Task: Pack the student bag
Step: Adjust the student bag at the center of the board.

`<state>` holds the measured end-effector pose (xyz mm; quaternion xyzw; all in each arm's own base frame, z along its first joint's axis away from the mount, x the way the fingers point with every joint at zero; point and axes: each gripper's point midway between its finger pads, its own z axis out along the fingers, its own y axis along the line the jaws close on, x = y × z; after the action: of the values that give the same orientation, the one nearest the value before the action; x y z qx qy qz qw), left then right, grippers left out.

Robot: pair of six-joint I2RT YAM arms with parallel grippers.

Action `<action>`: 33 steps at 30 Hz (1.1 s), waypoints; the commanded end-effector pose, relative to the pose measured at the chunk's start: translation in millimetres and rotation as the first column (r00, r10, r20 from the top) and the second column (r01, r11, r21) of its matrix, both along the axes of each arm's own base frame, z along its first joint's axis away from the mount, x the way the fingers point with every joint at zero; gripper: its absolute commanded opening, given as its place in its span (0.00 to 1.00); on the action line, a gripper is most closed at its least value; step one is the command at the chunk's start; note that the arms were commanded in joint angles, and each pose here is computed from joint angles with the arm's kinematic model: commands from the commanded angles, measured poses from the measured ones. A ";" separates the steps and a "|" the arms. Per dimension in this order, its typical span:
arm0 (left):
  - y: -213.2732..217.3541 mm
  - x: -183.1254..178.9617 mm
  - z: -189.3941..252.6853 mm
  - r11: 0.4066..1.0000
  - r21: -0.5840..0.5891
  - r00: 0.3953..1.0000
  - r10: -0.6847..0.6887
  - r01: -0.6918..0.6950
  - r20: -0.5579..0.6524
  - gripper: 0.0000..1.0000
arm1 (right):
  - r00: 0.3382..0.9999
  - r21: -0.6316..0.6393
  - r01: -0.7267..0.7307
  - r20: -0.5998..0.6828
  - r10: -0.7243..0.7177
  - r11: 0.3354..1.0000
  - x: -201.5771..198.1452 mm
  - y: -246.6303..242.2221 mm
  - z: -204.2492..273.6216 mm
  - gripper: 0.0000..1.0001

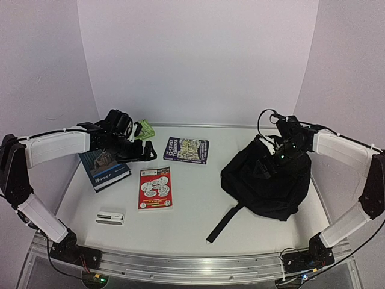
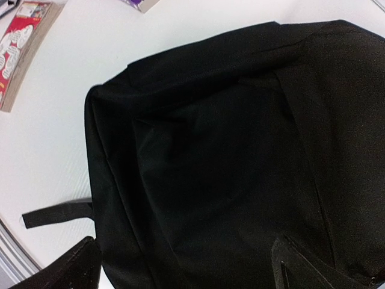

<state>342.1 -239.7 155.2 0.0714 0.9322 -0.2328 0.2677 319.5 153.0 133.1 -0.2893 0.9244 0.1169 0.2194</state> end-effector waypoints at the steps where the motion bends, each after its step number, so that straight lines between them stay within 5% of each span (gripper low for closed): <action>1: -7.2 6.0 22.7 0.999 -0.044 0.999 -0.012 0.014 0.040 1.00 | 0.990 -0.128 -0.115 -0.096 0.103 0.985 -27.8 -18.3 -10.2 0.98; 11: -19.9 7.1 19.4 0.994 -0.102 0.999 -0.032 0.034 0.014 1.00 | 0.914 -0.285 -0.372 -0.275 0.297 0.883 -108.5 -50.1 -44.6 0.98; 19: -26.1 9.3 20.4 0.991 -0.131 0.999 -0.035 0.035 0.002 1.00 | 0.871 -0.285 -0.450 -0.350 0.345 0.847 -116.3 -33.9 -78.8 0.97; 21: -25.0 8.8 22.3 0.991 -0.131 1.000 -0.030 0.031 0.004 1.00 | 0.871 -0.279 -0.448 -0.349 0.345 0.849 -111.1 -26.9 -85.2 0.87; 23: -23.1 7.8 23.6 0.991 -0.130 1.000 -0.024 0.025 0.007 1.00 | 0.870 -0.269 -0.444 -0.355 0.341 0.855 -105.6 -19.9 -91.0 0.68; 28: -20.1 4.4 23.2 0.991 -0.134 1.000 -0.011 0.012 0.003 1.00 | 0.871 -0.192 -0.410 -0.372 0.321 0.892 -84.9 11.8 -94.2 0.02; 33: -25.4 2.4 16.7 0.987 -0.161 0.999 -0.023 0.019 -0.022 1.00 | 0.905 -0.013 -0.301 -0.319 0.281 0.954 -41.8 67.4 -65.0 0.00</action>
<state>339.0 -257.0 150.9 0.0565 0.9287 -0.2804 0.2360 238.4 165.7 36.7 -0.4530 0.8874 0.0819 -0.0244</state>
